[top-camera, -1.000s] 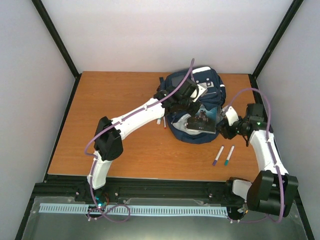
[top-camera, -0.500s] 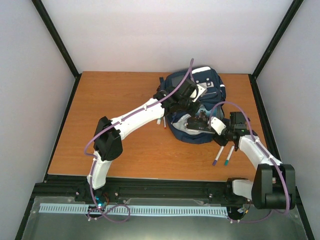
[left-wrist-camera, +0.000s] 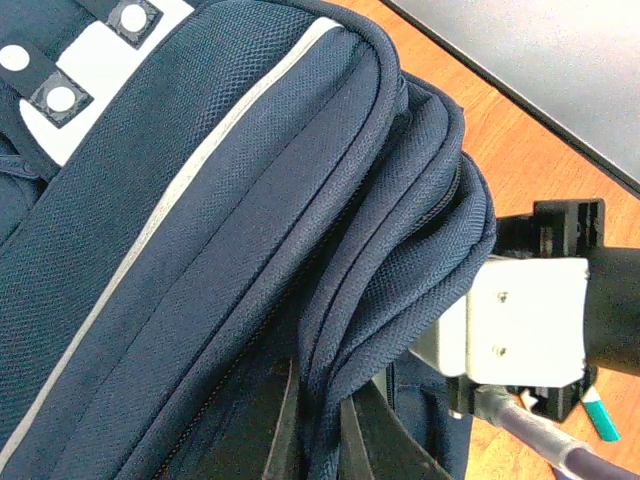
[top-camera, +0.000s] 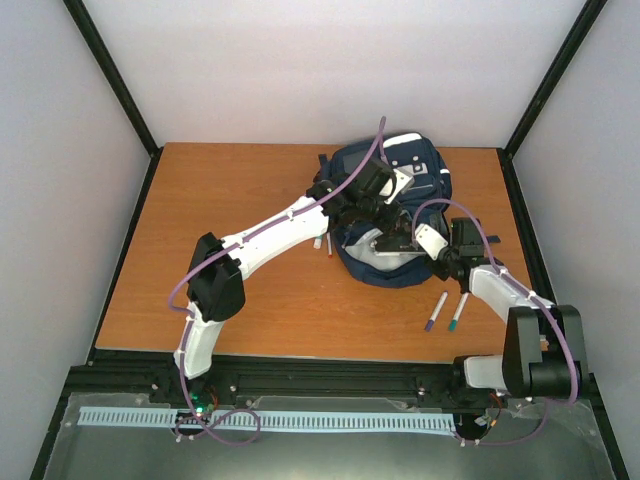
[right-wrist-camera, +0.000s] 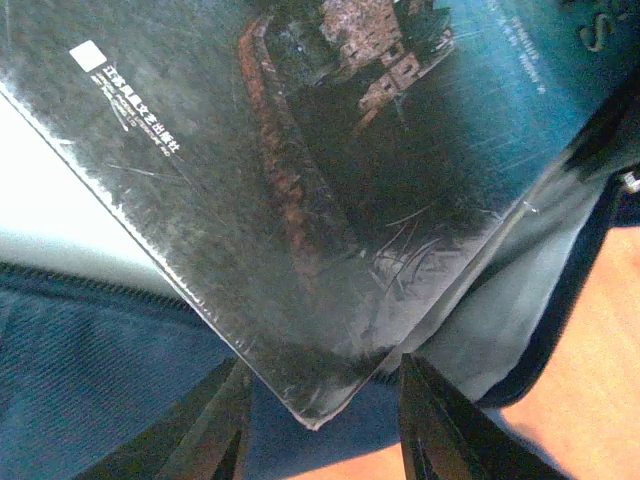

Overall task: Pack the student bag
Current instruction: Place the book in the student bag.

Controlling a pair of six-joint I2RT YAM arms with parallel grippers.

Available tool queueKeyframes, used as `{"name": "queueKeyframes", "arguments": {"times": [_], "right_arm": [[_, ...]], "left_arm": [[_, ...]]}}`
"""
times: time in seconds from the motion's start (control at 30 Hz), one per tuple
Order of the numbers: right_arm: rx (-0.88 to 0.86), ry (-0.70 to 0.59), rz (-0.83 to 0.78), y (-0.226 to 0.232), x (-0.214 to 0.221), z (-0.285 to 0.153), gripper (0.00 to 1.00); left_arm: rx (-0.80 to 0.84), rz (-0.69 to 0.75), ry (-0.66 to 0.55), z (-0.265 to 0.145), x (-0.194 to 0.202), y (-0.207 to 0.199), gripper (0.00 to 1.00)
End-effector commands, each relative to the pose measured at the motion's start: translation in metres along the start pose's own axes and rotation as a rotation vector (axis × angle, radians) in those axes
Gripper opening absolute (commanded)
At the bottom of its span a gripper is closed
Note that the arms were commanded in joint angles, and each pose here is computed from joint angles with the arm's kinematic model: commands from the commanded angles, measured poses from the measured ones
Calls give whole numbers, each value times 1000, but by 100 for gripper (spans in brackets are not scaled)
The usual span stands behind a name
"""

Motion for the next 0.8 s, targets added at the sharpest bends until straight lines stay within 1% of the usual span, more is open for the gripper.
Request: {"name": "queueKeyframes", "arguments": {"times": [0.0, 0.17, 0.33, 0.4, 0.47, 0.53, 0.63, 0.7, 0.77], "right_arm": [[151, -125, 14, -28, -34, 3, 37], [199, -207, 68, -41, -54, 5, 37], [163, -212, 128, -37, -54, 11, 35], [124, -250, 97, -26, -55, 2, 36], [50, -282, 34, -11, -56, -11, 40], [-34, -275, -14, 4, -54, -18, 43], [-129, -244, -92, 23, -46, -27, 43], [-148, -225, -129, 31, -41, -28, 37], [-133, -209, -168, 36, -37, -26, 25]], "left_arm": [[57, -19, -127, -43, -38, -12, 1], [66, -25, -127, -48, -37, -13, 1], [64, -28, -132, -51, -37, -13, 1], [55, -30, -131, -52, -36, -12, 1], [51, -33, -128, -52, -36, -11, 1], [52, -34, -129, -52, -37, -12, 1], [50, -36, -126, -54, -38, -12, 1], [49, -37, -125, -56, -39, -11, 1], [52, -37, -131, -59, -41, -11, 1]]}}
Point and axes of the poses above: each gripper's point midway between its finger pads, its own z axis out along the fingers, its own y axis along the line the jaws close on, x = y × z, the point moved 4 cm from there along -z, back along the fingers, and after that the axes turned 10 degrees about z, right-handed, at the moved point
